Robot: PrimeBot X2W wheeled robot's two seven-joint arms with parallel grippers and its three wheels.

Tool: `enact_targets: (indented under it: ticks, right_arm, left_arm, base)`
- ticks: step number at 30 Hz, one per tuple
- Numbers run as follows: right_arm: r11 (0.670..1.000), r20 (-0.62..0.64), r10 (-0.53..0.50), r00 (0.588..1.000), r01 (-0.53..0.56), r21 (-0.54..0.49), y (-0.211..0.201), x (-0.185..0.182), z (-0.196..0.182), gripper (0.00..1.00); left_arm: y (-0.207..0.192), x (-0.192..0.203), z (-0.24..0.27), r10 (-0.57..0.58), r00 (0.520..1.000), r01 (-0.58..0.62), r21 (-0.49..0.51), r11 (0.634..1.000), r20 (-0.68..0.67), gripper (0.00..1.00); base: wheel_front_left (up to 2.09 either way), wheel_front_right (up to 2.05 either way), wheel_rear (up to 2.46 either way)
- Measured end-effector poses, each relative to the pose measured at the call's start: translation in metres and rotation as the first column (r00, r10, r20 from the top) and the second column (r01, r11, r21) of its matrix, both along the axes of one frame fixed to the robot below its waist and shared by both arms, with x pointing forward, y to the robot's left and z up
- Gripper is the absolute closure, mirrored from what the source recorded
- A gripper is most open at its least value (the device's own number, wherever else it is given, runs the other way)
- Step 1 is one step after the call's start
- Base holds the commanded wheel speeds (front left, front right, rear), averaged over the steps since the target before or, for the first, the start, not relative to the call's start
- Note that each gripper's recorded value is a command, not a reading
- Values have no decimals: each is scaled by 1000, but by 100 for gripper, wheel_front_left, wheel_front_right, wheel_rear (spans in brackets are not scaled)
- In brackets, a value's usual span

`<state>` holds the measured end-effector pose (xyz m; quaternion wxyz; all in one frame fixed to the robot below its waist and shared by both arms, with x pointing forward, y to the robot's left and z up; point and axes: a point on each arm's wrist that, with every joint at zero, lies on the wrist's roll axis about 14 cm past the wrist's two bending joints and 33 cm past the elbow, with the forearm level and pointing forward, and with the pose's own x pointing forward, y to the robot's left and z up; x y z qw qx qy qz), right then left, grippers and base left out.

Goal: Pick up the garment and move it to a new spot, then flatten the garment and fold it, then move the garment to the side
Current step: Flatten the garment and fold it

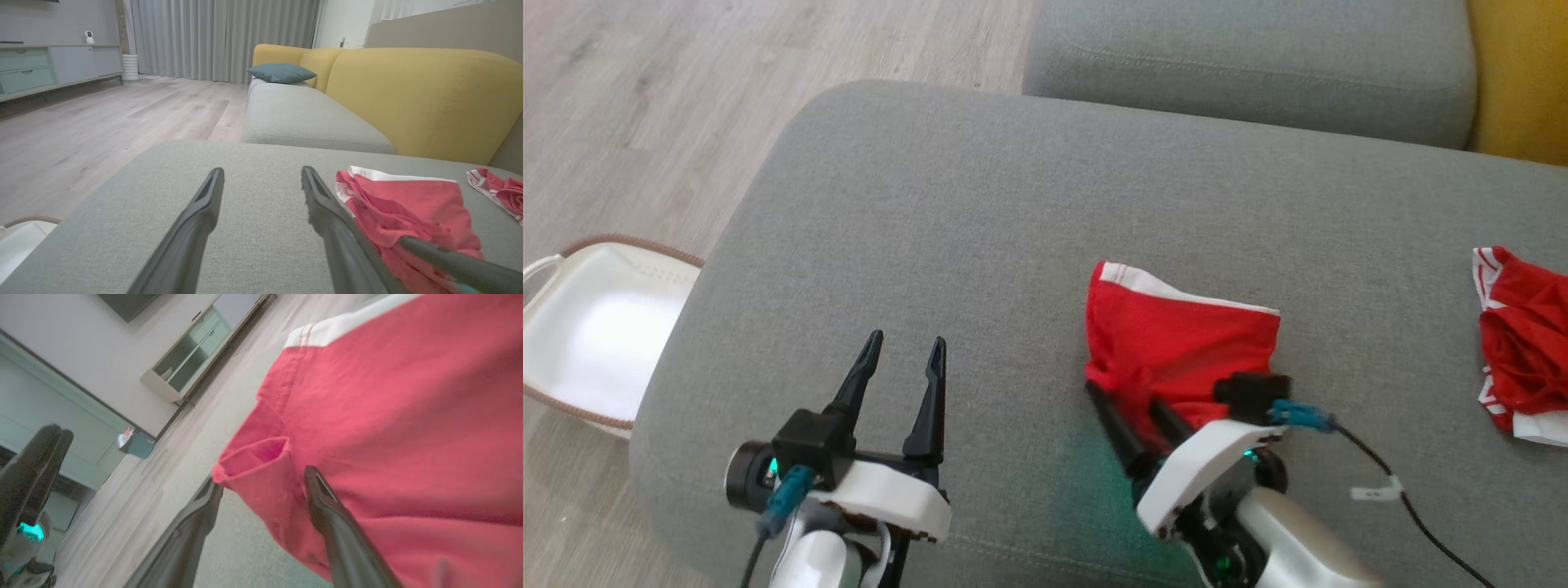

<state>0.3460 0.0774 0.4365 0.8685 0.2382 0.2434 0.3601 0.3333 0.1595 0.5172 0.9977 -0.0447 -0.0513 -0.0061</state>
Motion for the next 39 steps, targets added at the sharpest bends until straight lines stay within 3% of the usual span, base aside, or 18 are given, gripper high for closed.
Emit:
enact_targets:
  ticks: [7, 11, 19, 25, 34, 39]
  right_arm:
    - [990, -77, 111, 991, -117, -83, 11, -19, -26, 0]
    - [988, -95, 114, 989, -123, -94, 11, -16, -30, 0]
    - [997, -35, -17, 999, 14, -75, -12, 18, -19, 0]
    - [985, 100, -160, 982, 165, -43, -45, 52, 9, 0]
    - [934, 357, -291, 888, 345, -96, -121, 83, 47, 0]
    - [870, 501, -391, 772, 488, -73, -172, 87, 79, 0]
  left_arm:
    - [2, 1, -7, 12, 1000, -13, -34, 999, -26, 0]
    - [1, 2, -10, 10, 999, -11, -33, 999, -35, 0]
    - [-7, 8, -10, -13, 999, 12, -32, 999, -36, 0]
    - [-20, 16, -3, -55, 998, 54, -34, 998, -12, 0]
    - [-36, 27, 20, -108, 992, 111, -38, 993, 60, 0]
    - [-48, 32, 33, -142, 985, 147, -48, 988, 99, 0]
  base:
    - [0, 0, 0]
    - [0, 0, 0]
    - [0, 0, 0]
    - [0, 0, 0]
    - [0, 0, 0]
    - [0, 0, 0]
